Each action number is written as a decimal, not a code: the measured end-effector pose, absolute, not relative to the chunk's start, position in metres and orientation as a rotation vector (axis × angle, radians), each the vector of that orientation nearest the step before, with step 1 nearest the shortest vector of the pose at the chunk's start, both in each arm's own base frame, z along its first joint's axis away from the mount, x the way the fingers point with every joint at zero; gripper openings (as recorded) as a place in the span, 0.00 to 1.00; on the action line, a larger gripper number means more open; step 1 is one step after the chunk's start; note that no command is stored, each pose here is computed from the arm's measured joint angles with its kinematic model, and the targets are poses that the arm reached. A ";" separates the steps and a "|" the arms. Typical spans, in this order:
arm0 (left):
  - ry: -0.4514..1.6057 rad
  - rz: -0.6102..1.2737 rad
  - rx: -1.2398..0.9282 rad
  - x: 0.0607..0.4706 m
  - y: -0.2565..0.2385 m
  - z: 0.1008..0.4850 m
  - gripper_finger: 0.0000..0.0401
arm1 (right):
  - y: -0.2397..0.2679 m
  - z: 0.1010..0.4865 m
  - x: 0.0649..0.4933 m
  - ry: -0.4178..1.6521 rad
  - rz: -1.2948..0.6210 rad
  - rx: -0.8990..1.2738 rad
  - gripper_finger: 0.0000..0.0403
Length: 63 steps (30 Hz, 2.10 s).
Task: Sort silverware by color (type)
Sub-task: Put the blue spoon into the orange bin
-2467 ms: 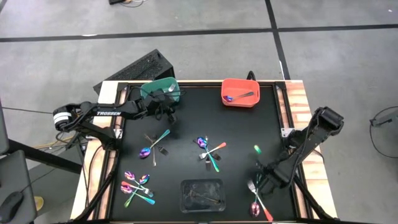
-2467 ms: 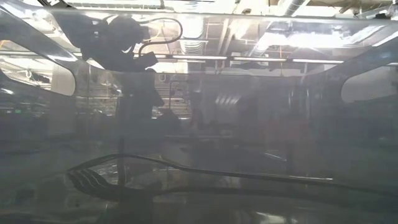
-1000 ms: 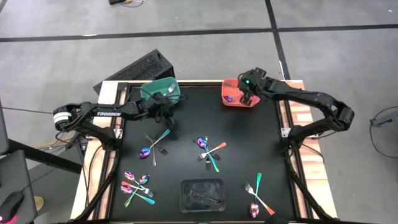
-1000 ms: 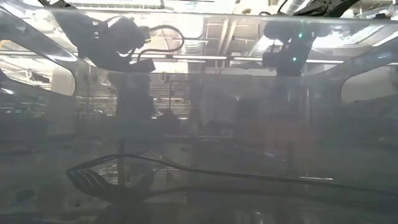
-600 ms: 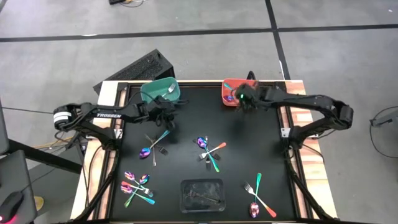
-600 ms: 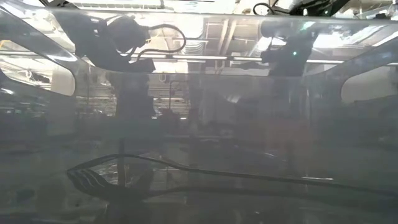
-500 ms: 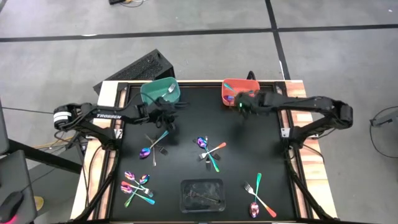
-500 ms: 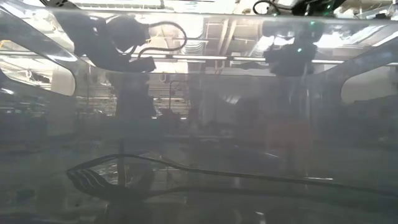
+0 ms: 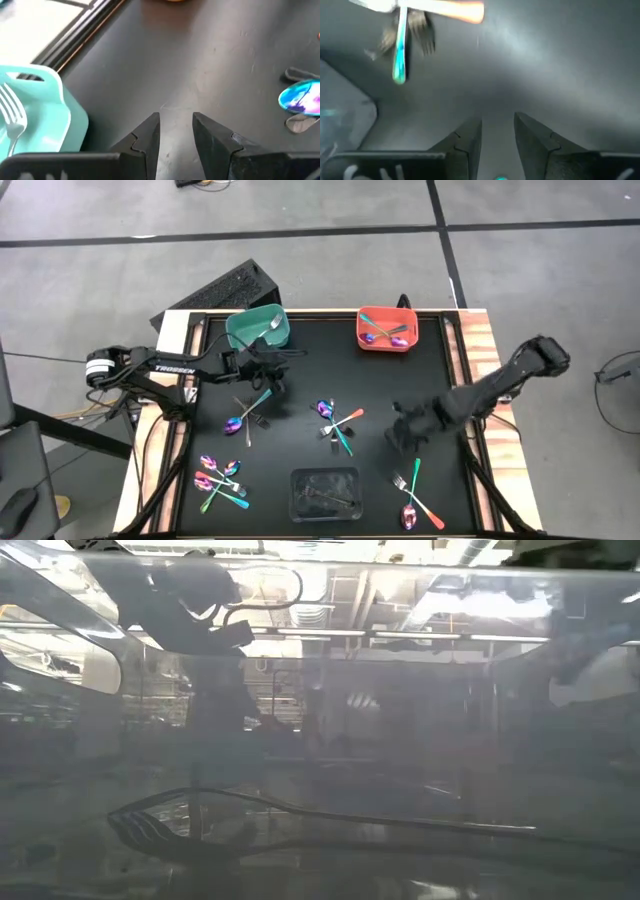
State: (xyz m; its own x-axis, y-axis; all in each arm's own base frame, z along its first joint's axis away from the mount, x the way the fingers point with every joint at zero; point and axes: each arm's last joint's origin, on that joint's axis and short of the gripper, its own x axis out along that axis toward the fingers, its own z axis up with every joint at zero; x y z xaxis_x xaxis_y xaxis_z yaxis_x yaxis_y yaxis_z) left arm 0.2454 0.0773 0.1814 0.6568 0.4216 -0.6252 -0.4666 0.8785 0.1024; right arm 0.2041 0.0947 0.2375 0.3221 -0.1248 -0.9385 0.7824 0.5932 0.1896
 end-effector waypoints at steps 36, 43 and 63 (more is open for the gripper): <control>1.204 0.470 -0.379 0.208 0.049 0.152 0.26 | 0.046 0.218 0.263 0.644 -0.946 0.329 0.29; 1.222 0.414 -0.388 0.209 0.036 0.151 0.26 | 0.030 0.219 0.268 0.652 -0.961 0.307 0.29; 1.269 0.518 -0.341 0.200 0.037 0.153 0.26 | 0.037 0.220 0.271 0.656 -0.901 0.298 0.29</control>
State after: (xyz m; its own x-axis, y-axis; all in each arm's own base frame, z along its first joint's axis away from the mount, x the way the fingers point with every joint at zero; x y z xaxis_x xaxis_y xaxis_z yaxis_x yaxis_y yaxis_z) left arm 0.1998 0.0369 0.1529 0.2066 0.1794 -0.9618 -0.5451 0.8375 0.0391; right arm 0.2706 0.0370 0.2202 0.4448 -0.6268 -0.6398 0.8012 0.5977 -0.0284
